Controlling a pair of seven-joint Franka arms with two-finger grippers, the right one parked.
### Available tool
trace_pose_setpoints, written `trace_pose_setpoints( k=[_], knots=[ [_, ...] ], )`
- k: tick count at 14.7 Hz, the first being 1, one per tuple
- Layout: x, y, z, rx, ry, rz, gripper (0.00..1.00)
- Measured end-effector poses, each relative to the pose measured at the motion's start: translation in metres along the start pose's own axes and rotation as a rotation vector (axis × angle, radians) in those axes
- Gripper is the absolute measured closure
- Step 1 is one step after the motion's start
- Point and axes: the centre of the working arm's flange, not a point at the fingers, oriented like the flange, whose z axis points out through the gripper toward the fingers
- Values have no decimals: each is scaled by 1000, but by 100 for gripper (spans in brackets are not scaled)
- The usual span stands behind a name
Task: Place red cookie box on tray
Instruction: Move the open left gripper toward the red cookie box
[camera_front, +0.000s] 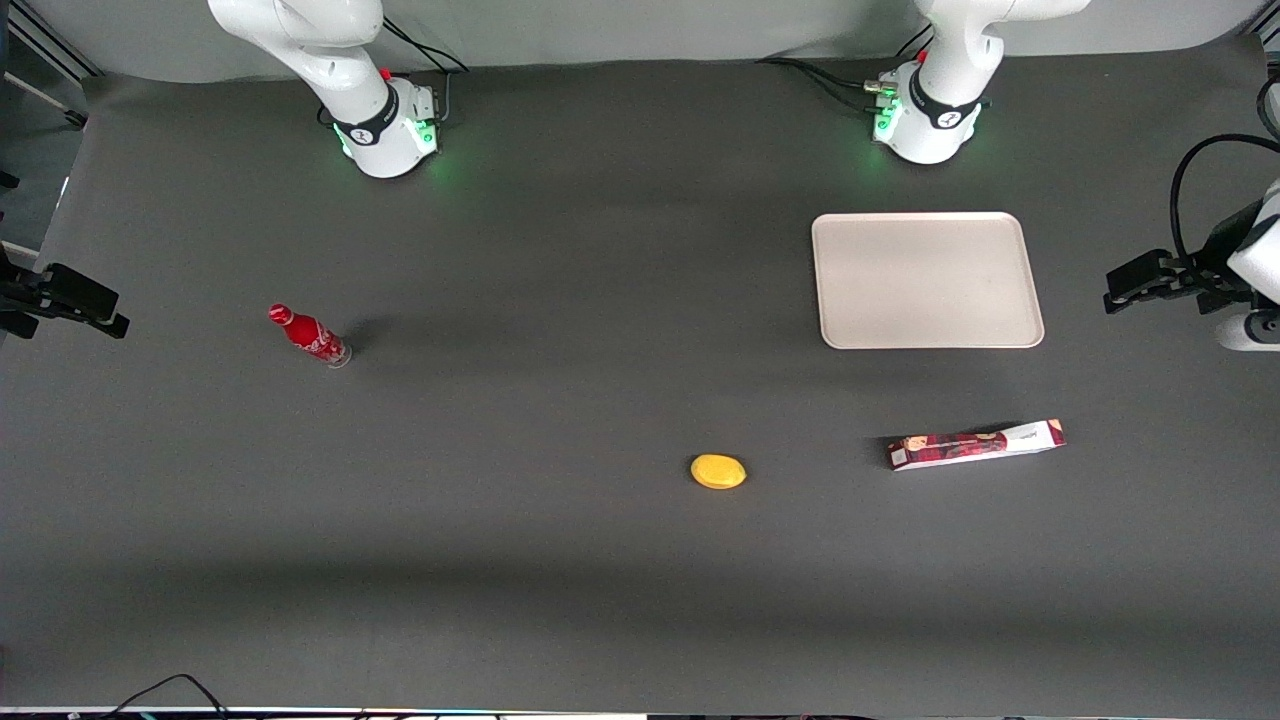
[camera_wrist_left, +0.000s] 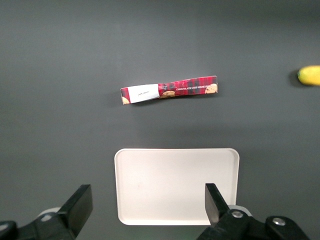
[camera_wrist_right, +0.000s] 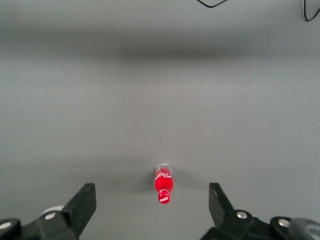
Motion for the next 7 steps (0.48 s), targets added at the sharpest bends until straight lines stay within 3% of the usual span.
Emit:
trace_pose_setpoints(
  k=[3, 7],
  knots=[
    [4, 1, 7, 2, -11, -269, 0],
    [25, 8, 46, 27, -69, -647, 0]
  ],
)
